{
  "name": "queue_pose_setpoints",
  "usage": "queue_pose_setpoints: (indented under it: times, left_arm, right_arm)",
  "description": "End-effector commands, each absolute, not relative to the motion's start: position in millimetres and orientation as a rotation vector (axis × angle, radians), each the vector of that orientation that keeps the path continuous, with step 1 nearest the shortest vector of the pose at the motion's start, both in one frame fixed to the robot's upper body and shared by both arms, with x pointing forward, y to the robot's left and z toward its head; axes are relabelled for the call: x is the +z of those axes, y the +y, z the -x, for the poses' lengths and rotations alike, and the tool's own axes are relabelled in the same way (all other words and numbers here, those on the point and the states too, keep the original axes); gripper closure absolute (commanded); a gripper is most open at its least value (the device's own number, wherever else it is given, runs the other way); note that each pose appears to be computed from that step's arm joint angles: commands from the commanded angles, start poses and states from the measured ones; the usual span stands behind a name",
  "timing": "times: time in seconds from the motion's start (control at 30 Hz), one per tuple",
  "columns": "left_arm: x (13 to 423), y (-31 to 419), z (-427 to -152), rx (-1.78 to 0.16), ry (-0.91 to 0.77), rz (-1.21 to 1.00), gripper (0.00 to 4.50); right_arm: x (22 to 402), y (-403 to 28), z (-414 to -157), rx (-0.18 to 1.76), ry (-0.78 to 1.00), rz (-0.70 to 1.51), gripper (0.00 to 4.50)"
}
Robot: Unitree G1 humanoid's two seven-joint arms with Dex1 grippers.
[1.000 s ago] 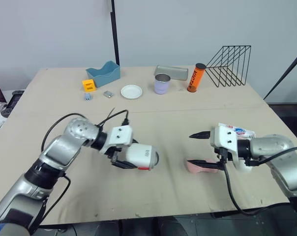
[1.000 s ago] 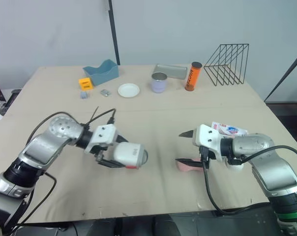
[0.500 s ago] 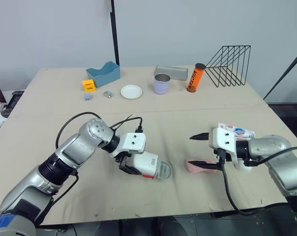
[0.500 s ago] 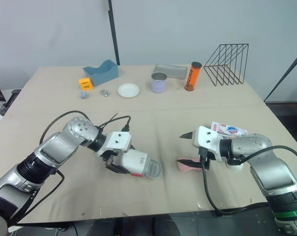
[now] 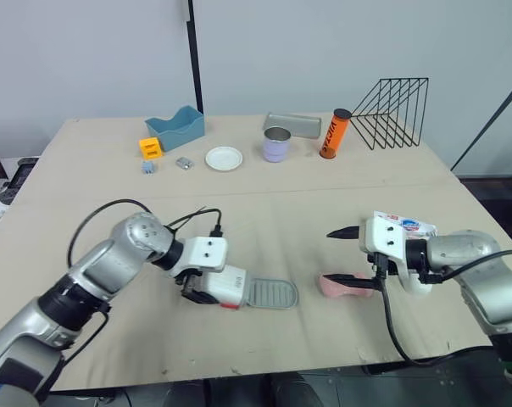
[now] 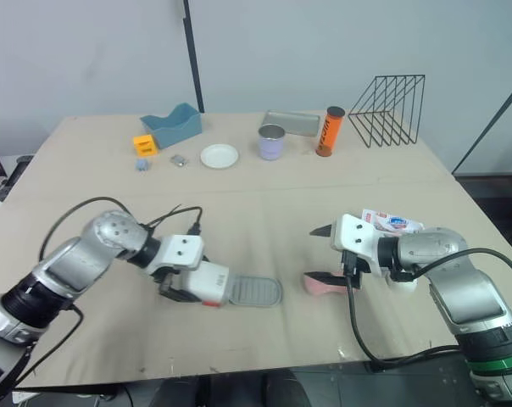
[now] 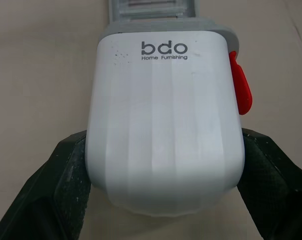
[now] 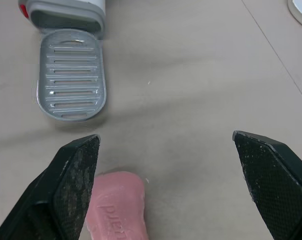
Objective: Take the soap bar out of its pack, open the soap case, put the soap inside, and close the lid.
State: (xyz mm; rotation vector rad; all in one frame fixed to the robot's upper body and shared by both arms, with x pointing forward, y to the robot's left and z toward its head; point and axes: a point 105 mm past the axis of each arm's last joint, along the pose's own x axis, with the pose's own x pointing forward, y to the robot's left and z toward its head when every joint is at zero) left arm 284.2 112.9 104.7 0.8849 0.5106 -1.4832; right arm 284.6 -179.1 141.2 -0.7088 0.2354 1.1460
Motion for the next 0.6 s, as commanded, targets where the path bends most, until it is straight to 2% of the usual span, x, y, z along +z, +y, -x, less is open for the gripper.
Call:
queue_pose_setpoints:
  times: [0.03, 0.13, 0.4, 0.6]
  left_arm:
    - [120.1, 127.7, -286.7, -1.444, 0.444, -0.88, 1.0]
    - [124.2, 135.5, -286.5, -1.433, 0.357, -0.843, 1.0]
    - [114.7, 157.7, -281.1, -1.373, 0.322, -0.686, 1.0]
    - [93.4, 184.9, -276.8, -1.297, 0.333, -0.646, 1.0]
  right_arm:
    - [148.2, -174.7, -285.3, 1.163, 0.201, 0.73, 0.09]
    - [149.0, -174.2, -285.9, 1.166, 0.197, 0.73, 0.09]
    - [156.6, -170.9, -286.4, 1.176, 0.16, 0.704, 0.09]
    - [164.7, -157.7, -272.4, 1.299, 0.112, 0.666, 0.09]
